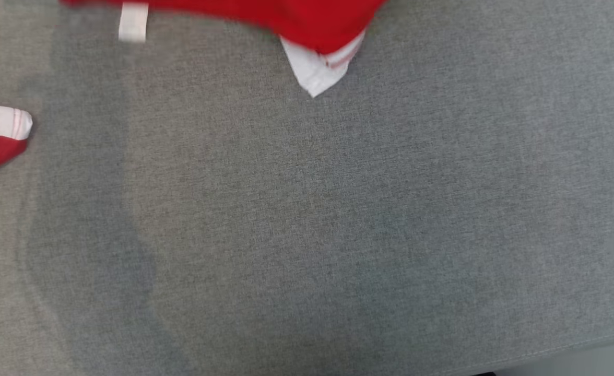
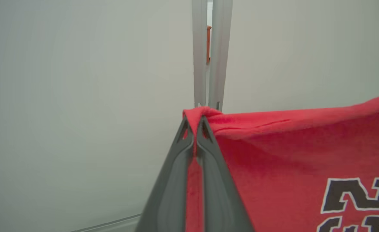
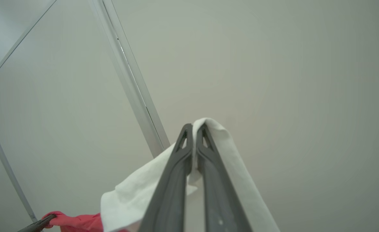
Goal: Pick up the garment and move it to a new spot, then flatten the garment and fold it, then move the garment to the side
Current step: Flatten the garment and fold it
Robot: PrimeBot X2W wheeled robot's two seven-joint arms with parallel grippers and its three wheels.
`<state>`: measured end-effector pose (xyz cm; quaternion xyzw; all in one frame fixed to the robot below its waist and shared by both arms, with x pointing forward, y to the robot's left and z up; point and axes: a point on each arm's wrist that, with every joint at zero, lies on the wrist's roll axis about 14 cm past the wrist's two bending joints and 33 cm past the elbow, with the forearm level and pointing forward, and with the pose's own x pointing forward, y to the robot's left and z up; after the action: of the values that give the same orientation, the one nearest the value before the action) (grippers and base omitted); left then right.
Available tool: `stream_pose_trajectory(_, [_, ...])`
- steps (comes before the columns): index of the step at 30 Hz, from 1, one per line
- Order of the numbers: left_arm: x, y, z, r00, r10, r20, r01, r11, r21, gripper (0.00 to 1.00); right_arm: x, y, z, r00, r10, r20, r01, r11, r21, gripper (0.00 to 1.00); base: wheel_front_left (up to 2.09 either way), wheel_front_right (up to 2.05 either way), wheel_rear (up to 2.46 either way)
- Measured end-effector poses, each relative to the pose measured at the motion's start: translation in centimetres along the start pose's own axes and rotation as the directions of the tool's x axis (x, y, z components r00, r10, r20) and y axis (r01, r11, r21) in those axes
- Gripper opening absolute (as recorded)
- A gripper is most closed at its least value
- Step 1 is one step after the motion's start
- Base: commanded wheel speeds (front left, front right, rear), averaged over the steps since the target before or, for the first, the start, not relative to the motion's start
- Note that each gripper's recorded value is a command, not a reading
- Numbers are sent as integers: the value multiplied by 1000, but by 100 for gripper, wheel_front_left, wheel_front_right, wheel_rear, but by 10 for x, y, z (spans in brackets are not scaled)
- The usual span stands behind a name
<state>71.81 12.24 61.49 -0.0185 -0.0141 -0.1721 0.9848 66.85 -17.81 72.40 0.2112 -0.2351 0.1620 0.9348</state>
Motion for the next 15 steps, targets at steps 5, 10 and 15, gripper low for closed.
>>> stream_pose_trajectory(5, [14,7,16,999,19,45,-19,1000,-14,0,19,4,19,998,21,51,-19,999,-44,0,0,0,0])
stream_pose_trajectory(10, [11,1,43,996,15,91,-13,1000,-28,0,30,15,72,989,46,140,-32,995,-99,0,0,0,0])
stream_pose_trajectory(15, [-2,-2,41,998,15,67,-11,998,-55,0,22,17,69,996,31,85,-21,993,-115,0,0,0,0])
